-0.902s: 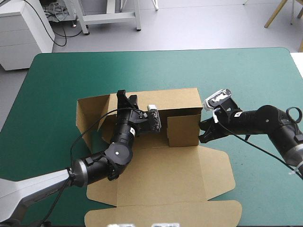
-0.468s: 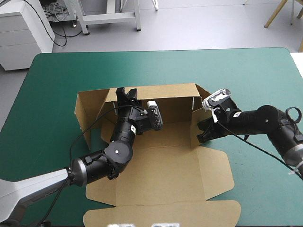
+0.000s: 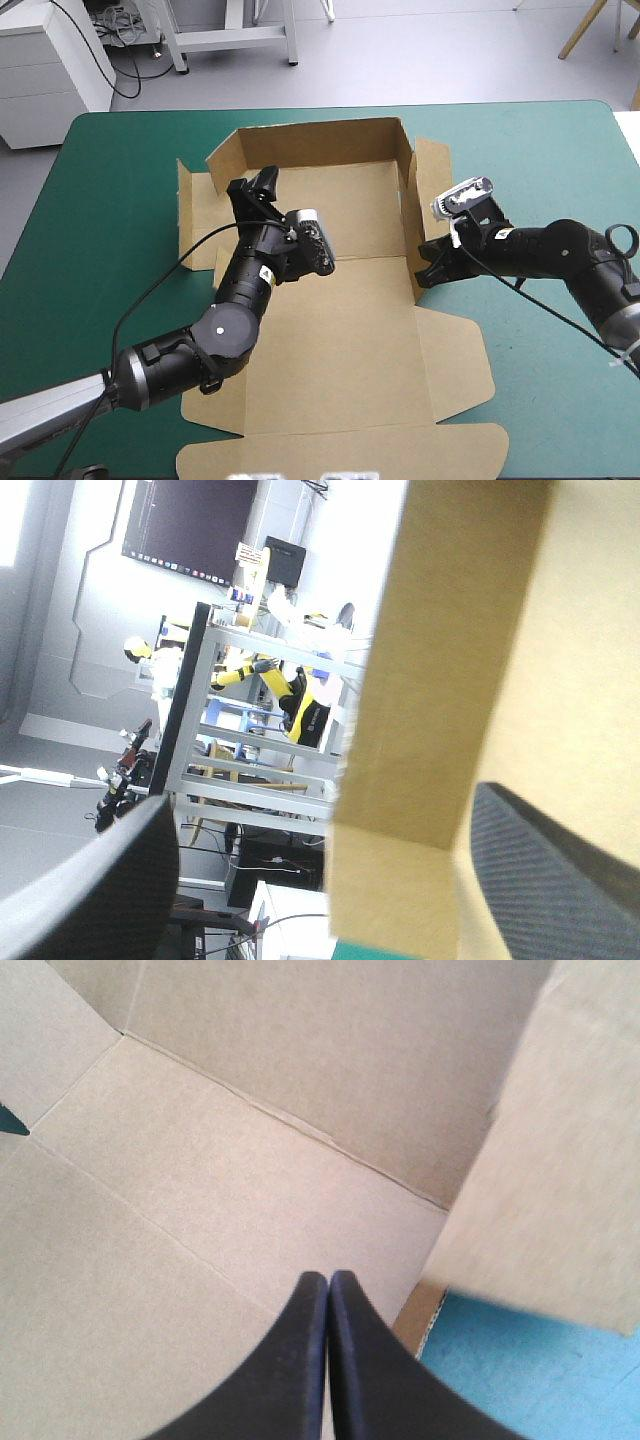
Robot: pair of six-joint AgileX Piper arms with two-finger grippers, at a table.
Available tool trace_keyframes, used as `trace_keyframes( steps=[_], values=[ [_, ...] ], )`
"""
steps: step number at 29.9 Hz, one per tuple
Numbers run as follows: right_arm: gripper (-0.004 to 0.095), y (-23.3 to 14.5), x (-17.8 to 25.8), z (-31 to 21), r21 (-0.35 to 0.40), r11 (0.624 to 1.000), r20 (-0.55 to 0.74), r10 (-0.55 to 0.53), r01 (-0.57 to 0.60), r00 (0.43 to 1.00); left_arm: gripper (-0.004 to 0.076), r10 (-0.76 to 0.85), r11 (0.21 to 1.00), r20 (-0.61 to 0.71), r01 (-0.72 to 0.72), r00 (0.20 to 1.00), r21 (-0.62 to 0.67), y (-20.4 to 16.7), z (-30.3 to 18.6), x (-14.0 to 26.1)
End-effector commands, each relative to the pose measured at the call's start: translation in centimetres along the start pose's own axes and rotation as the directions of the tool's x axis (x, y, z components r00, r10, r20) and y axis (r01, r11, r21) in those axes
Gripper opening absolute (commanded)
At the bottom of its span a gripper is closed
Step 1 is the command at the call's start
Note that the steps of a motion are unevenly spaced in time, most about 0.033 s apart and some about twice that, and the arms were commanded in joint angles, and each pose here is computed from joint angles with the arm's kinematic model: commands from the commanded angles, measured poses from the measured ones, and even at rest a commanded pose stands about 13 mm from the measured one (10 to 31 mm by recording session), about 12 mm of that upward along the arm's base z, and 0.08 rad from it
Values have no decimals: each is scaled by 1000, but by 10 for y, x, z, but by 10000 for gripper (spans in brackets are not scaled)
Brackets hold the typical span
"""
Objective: Fold the box
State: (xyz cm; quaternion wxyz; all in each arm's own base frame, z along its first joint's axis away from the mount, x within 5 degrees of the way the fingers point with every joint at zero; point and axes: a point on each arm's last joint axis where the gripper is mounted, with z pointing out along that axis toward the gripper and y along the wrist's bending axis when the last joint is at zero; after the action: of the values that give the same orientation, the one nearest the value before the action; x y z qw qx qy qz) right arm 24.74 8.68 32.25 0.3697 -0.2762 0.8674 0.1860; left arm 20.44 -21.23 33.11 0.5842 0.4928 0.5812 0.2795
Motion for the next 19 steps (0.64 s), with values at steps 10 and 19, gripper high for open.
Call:
trace_keyframes(
  steps=[10, 19],
  values=[
    [-19, 3, -25, -19, 27, 999, 111, -28, 26, 993, 569, -57, 996, 19, 58, 998, -69, 23, -10, -3],
    [7, 5, -27, -22, 23, 999, 98, -43, 41, 994, 545, -188, 982, 2, 188, 982, -9, 37, -7, -9]
  ],
)
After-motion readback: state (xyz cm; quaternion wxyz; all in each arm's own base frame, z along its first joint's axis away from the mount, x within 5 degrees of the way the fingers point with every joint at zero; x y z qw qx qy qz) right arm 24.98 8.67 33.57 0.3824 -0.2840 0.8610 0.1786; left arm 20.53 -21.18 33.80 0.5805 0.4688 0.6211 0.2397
